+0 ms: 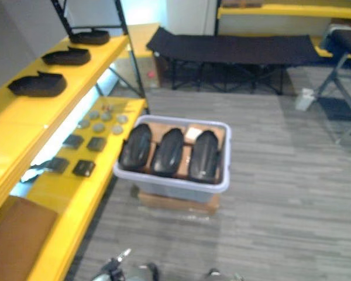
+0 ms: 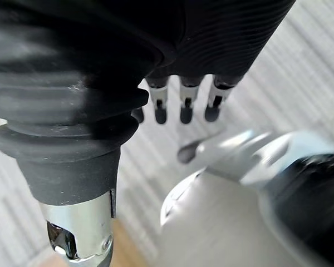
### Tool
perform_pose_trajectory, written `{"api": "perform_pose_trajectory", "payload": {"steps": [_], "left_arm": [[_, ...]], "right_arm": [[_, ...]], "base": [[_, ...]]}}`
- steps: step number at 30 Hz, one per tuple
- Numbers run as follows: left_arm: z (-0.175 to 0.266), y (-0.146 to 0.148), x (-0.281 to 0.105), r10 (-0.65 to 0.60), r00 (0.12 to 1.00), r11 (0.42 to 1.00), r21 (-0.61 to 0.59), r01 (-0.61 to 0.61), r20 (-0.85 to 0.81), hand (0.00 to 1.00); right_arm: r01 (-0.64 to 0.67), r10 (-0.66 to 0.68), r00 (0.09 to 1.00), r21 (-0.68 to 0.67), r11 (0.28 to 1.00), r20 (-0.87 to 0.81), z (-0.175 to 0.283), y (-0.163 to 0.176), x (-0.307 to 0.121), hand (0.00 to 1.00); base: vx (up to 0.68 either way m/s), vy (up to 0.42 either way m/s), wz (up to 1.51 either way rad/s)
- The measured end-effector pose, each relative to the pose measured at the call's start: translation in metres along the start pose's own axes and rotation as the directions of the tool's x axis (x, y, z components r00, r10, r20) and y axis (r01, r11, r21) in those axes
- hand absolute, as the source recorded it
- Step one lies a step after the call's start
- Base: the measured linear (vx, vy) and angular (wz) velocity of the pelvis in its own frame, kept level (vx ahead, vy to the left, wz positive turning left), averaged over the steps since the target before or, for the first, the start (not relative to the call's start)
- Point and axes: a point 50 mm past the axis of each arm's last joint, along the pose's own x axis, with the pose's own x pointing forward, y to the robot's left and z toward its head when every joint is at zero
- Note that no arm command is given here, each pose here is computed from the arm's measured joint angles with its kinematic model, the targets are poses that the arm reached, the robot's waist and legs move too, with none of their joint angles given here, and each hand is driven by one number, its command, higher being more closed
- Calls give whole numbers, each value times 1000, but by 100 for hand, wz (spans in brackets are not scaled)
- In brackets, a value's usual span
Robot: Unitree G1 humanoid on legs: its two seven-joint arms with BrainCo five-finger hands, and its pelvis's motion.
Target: Walk over and take plastic housings, then place them on the shelf
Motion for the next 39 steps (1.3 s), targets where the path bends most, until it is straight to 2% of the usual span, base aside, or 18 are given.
{"api": "perform_pose_trajectory", "payload": {"steps": [4, 7, 8, 9, 12, 14, 15, 16, 17, 19, 20, 24, 26, 28, 30, 33, 35, 39], "left_arm": [[8, 8, 2, 10, 999, 996, 91, -13, 41, 0], [10, 6, 1, 1, 998, 993, 122, -8, 60, 0], [12, 6, 1, -3, 997, 990, 139, -7, 72, 0], [13, 5, 1, -4, 997, 990, 140, -8, 83, 0], [17, 2, 0, -24, 993, 987, 159, 5, 115, 0], [23, 1, -1, -29, 988, 985, 173, 3, 149, 0], [24, 1, -1, -27, 987, 985, 173, -1, 158, 0], [30, 2, -2, -29, 980, 985, 170, -5, 195, 0], [31, 2, -2, -29, 979, 986, 169, -5, 200, 0], [38, 4, -2, -26, 970, 987, 163, -15, 243, 0], [40, 5, -2, -23, 967, 987, 161, -19, 255, 0], [63, 7, -6, 22, 932, 993, 99, -62, 362, 0], [69, 9, -7, 53, 917, 994, 68, -87, 396, 0], [73, 12, -7, 75, 911, 994, 45, -101, 405, 0], [76, 11, -7, 92, 908, 993, 28, -113, 408, 0], [78, 8, -7, 89, 906, 994, 17, -105, 413, 0], [80, 6, -7, 94, 901, 994, 11, -109, 423, 0], [86, -4, -8, 79, 899, 997, -13, -81, 431, 0]], "right_arm": [[-64, 67, 990, -27, 998, 125, 1, 15, -1, 0], [-161, 220, 930, -212, 964, 294, 26, 47, -5, 0], [-243, 347, 873, -312, 918, 343, 37, 69, -11, 0], [-340, 492, 796, -412, 845, 353, 47, 97, -20, 0], [-482, 734, 591, -583, 654, 335, 64, 156, -45, 0], [-528, 875, 315, -698, 483, 367, 90, 210, -90, 0], [-533, 890, 249, -714, 454, 381, 96, 219, -102, 0], [-503, 883, 78, -747, 435, 462, 120, 238, -139, 0], [-496, 875, 49, -749, 440, 481, 126, 240, -145, 0], [-446, 760, -160, -733, 514, 630, 175, 251, -199, 0], [-437, 716, -203, -716, 544, 668, 188, 251, -211, 0], [-391, 352, -347, -475, 788, 869, 274, 226, -276, 0], [-400, 218, -356, -359, 844, 909, 295, 213, -289, 0], [-386, 131, -282, -238, 891, 950, 314, 200, -283, 0], [-262, 59, -102, -83, 961, 993, 338, 187, -252, 0], [-178, -70, 37, 75, 981, 997, 361, 167, -230, 0], [-161, -133, 67, 142, 977, 989, 376, 149, -229, 0], [-126, -227, 22, 228, 965, 974, 398, 121, -250, 0]], "base": [[185, 149, 6], [153, 95, 4], [115, 51, 15], [79, 22, 15], [17, 3, 3], [-10, 1, 4], [-4, 18, 9], [-1, 22, 4], [-4, 34, 0], [-28, 43, -7], [-61, 50, -1], [-95, 58, 5], [-220, 105, -10], [-185, 59, -2], [-165, 12, 10], [-132, 5, 25], [-112, 25, 22], [-110, 51, 17]]}}
